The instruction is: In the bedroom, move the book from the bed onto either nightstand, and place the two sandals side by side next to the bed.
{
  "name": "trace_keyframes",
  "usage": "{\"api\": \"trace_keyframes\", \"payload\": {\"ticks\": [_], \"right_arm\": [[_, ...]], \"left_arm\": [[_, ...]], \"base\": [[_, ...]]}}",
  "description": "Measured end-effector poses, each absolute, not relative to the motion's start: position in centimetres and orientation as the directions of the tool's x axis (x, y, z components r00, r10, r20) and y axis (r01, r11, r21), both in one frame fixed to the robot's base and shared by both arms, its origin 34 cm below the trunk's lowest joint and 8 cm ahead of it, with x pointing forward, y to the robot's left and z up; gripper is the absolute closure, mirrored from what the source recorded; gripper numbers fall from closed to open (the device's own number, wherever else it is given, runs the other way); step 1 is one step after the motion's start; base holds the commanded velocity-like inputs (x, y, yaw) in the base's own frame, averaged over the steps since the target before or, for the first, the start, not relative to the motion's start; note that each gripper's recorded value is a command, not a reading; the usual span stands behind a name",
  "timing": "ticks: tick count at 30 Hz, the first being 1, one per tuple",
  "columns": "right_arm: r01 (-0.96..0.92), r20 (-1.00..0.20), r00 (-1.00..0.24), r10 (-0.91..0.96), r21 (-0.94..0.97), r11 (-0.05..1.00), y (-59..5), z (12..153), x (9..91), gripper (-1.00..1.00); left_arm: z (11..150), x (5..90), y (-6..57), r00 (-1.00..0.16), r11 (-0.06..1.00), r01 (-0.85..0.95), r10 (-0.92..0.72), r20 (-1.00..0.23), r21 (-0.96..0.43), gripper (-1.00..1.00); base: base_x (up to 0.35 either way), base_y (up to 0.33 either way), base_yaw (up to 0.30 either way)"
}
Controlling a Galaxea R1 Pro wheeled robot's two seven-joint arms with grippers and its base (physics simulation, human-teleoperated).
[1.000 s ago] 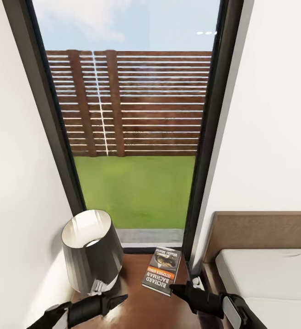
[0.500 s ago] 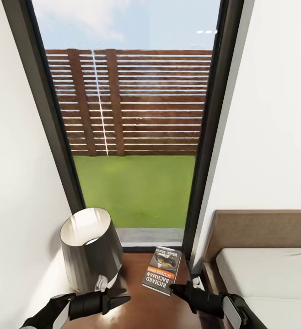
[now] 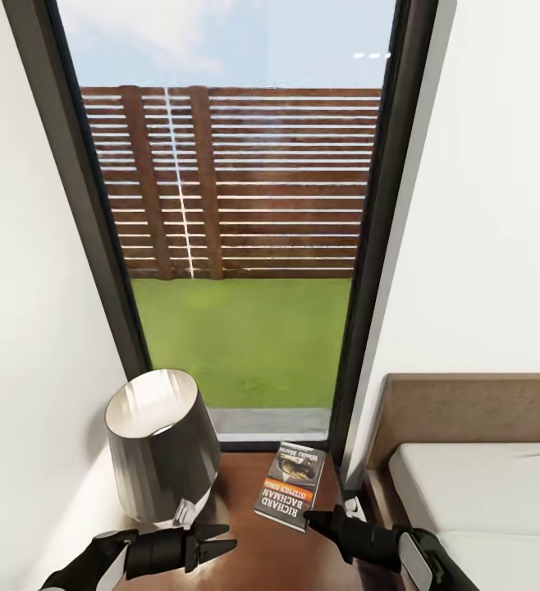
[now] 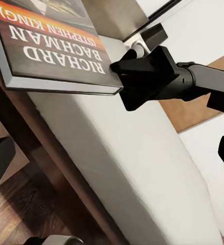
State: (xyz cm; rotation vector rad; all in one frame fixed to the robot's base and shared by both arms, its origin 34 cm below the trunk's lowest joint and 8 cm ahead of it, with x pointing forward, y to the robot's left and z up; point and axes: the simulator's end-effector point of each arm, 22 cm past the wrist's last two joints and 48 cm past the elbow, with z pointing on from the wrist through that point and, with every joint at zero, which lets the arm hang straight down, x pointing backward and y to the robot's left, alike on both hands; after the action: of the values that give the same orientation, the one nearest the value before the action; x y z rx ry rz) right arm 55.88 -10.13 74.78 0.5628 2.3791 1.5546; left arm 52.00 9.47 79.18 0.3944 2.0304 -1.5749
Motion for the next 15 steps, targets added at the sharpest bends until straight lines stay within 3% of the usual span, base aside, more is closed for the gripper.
{"api": "trace_keyframes", "payload": {"ticks": [15], "right_arm": [[0.184,0.006,-0.896,0.444,0.915,0.359,-10.1,72.7,56.0,1.0]], "left_arm": [[77.1,52.2,9.5,-0.814,0.275,0.533,-0.093,-0.574,-0.8,-1.0]], "base": [[0.0,0.0,0.0]]}}
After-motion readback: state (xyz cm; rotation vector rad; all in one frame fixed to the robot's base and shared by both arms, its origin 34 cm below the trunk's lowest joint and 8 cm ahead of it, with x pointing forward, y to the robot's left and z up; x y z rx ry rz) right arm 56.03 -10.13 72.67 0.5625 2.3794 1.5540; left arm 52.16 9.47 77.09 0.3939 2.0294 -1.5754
